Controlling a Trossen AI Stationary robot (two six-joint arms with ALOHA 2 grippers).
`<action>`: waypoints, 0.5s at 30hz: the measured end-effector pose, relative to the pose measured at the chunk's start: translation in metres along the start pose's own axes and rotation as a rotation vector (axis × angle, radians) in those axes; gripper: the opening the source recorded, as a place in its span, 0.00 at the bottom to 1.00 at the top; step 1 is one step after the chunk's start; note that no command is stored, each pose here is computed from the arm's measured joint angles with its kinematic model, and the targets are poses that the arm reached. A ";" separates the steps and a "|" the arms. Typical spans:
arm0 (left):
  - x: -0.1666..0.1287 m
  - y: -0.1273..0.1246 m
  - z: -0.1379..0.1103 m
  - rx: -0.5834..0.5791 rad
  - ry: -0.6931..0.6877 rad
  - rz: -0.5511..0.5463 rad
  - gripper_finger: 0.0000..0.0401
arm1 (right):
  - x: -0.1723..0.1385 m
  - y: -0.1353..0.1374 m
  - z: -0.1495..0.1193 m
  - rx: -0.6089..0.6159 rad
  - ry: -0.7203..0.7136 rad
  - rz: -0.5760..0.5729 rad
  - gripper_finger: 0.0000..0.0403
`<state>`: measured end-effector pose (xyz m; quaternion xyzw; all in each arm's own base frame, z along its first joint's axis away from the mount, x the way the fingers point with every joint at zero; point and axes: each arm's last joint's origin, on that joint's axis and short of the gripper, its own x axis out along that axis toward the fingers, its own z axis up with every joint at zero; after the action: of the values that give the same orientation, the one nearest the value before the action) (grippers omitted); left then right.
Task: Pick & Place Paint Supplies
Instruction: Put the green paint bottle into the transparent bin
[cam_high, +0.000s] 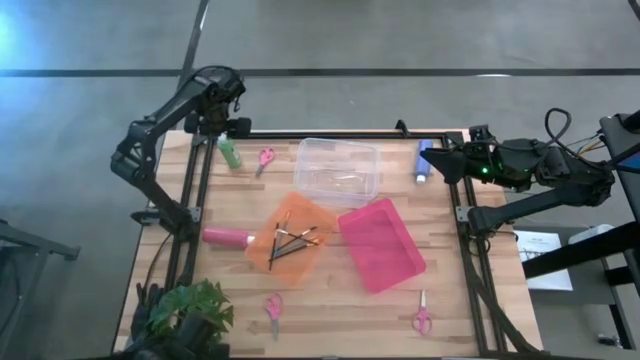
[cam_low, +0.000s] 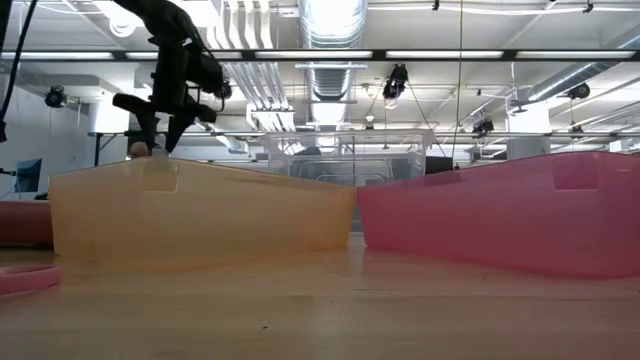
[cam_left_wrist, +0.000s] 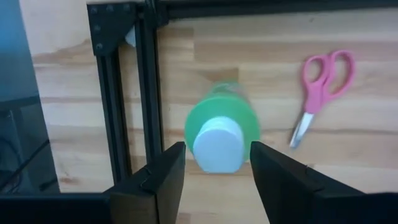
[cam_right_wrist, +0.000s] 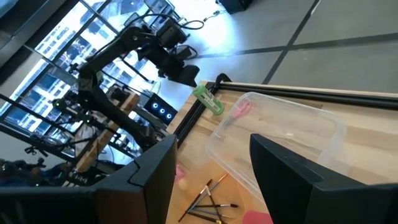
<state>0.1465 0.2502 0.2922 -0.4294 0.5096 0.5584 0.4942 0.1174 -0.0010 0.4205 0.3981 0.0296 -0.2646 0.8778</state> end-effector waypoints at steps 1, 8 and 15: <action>0.004 0.000 -0.001 0.000 0.010 0.006 0.46 | 0.000 0.000 0.000 -0.001 0.001 -0.001 0.49; 0.017 -0.002 -0.004 -0.005 0.022 0.009 0.46 | 0.000 -0.001 -0.001 -0.004 0.007 -0.012 0.49; 0.013 0.000 -0.001 -0.014 -0.007 -0.017 0.46 | -0.004 -0.003 0.001 0.011 0.001 -0.006 0.49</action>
<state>0.1450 0.2504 0.2792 -0.4352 0.5003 0.5591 0.4977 0.1119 -0.0018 0.4201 0.4028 0.0295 -0.2671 0.8750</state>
